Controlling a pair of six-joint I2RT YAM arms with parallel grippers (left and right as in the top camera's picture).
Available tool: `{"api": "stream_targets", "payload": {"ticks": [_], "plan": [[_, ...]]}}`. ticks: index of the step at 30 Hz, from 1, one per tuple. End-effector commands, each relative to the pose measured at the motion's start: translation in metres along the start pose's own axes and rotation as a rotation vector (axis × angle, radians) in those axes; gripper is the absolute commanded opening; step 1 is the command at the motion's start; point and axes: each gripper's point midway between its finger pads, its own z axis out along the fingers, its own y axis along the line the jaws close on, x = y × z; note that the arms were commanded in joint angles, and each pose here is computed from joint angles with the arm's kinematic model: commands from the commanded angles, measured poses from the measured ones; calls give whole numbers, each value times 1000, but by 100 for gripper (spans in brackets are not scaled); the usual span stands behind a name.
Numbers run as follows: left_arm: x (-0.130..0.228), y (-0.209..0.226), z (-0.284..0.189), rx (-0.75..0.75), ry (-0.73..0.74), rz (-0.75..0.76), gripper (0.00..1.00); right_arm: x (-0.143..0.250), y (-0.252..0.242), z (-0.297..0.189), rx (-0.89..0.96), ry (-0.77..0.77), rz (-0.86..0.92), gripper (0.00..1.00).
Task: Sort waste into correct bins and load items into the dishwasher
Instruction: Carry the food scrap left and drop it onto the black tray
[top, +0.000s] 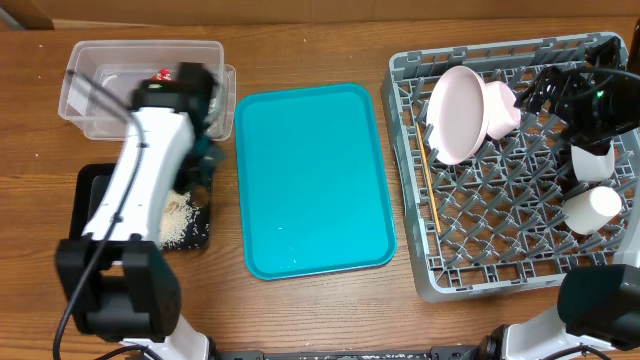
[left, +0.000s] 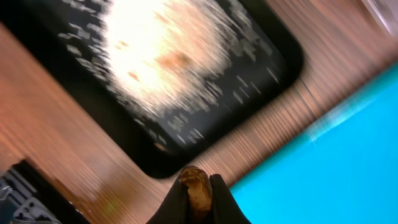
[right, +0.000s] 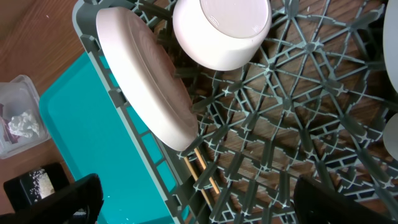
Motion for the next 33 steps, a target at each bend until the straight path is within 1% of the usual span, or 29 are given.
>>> {"api": "stream_targets", "payload": {"ticks": [1,5,7,8,12,14,18,20,31,33], "plan": [[-38,34,-4,-19,-63,-110,4,2,3,-8,0,-24,-20,100],[-69,68,16,-25,-58,-265,4,2,3,-8,2,-24,-19,100],[-81,90,35,-31,-50,-352,4,2,2,-8,4,-24,-19,100],[-84,96,41,-36,-54,-366,4,2,2,-8,4,-24,-19,100],[-93,107,68,-28,-77,-385,4,3,2,-8,4,-22,-18,100],[-98,111,88,-14,-103,-391,6,4,2,-8,5,-18,-17,100],[-101,117,107,-2,-122,-420,10,5,2,-8,6,-11,-14,100],[-101,118,110,-1,-124,-426,12,6,2,-8,6,-11,-14,100],[-103,118,111,-1,-134,-428,17,7,1,-8,7,-4,-12,100],[-103,119,110,-6,-139,-429,19,7,1,-8,7,-4,-11,100]]}}
